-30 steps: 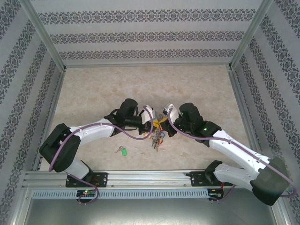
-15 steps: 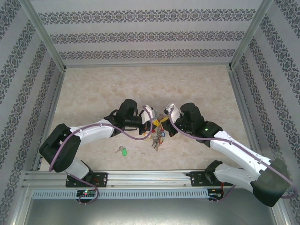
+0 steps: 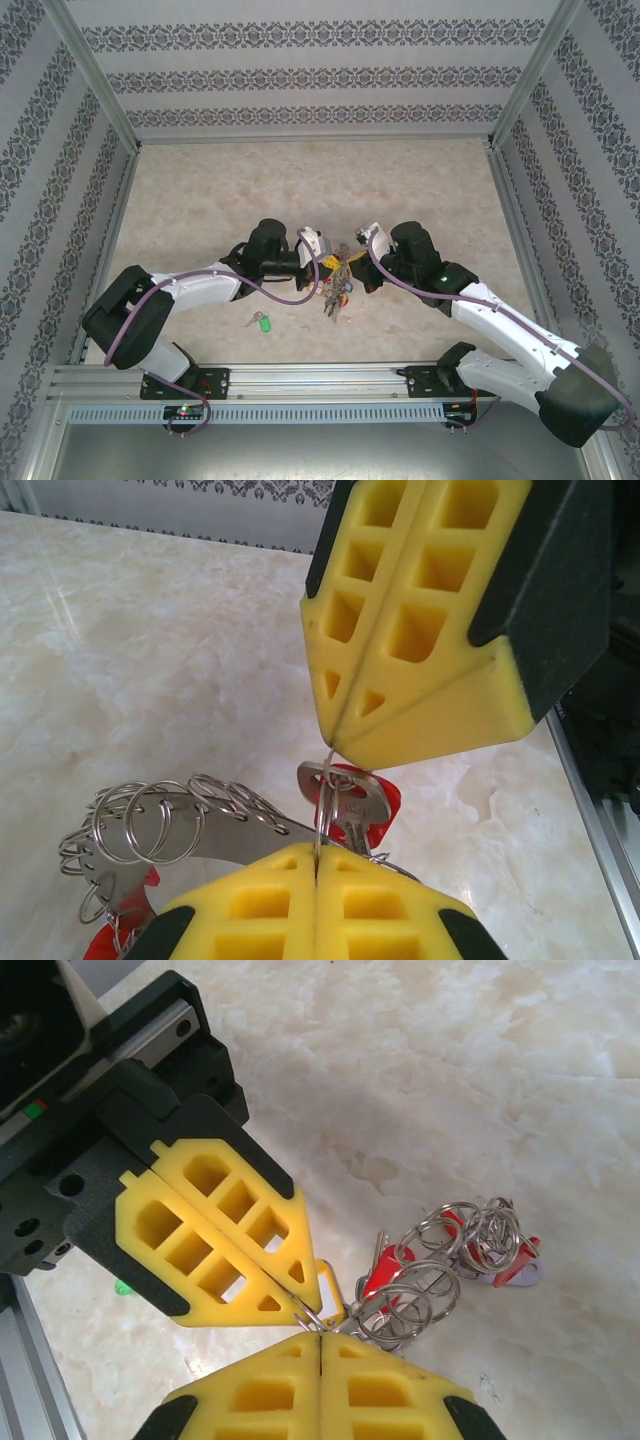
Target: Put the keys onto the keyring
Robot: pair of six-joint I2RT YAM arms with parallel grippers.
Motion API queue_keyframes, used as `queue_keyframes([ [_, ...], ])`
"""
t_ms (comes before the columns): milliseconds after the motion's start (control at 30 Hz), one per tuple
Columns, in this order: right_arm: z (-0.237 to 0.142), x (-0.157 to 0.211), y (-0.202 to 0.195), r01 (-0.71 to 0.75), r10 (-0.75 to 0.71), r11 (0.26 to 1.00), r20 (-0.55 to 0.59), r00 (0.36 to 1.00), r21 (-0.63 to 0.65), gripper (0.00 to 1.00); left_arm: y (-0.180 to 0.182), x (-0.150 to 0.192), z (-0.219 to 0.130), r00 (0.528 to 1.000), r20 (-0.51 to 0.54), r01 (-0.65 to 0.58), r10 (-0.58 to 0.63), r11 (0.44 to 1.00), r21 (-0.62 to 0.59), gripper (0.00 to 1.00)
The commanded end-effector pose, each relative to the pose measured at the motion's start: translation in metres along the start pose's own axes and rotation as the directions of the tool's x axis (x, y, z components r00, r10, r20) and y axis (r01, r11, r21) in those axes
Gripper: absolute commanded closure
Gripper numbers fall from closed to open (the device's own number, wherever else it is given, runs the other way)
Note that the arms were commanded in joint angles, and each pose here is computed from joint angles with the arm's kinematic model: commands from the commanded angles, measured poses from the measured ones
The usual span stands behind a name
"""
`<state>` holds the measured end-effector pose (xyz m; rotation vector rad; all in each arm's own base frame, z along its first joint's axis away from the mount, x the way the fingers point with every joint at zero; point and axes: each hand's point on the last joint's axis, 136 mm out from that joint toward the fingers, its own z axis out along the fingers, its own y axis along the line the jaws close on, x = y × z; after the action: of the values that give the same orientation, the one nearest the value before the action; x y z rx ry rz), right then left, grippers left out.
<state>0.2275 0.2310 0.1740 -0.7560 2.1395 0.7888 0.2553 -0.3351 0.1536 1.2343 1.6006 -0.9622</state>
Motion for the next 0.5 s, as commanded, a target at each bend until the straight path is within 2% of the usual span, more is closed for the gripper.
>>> queue_keyframes([
  [0,-0.0091,-0.0258,0.0146,0.027,-0.023,0.998,0.075,0.997,-0.053,1.0,0.0012,-0.0047,0.0038,1.0,0.012,-0.008,0.008,1.0,-0.007,0.89],
  [33,-0.0093,-0.0263,0.015,0.029,-0.025,0.998,0.075,0.997,-0.054,1.0,0.0009,-0.0035,0.0046,1.0,0.004,-0.01,0.01,1.0,-0.004,0.85],
  [200,-0.0084,-0.0269,0.0193,0.041,-0.036,0.997,0.075,0.997,-0.071,1.0,-0.001,-0.0038,0.0071,1.0,-0.022,-0.022,0.023,1.0,0.008,0.79],
  [467,-0.0062,-0.0284,0.0235,0.059,-0.053,0.994,0.069,0.996,-0.089,1.0,-0.0063,-0.0075,0.0101,0.998,-0.039,-0.044,0.046,0.998,0.045,0.77],
])
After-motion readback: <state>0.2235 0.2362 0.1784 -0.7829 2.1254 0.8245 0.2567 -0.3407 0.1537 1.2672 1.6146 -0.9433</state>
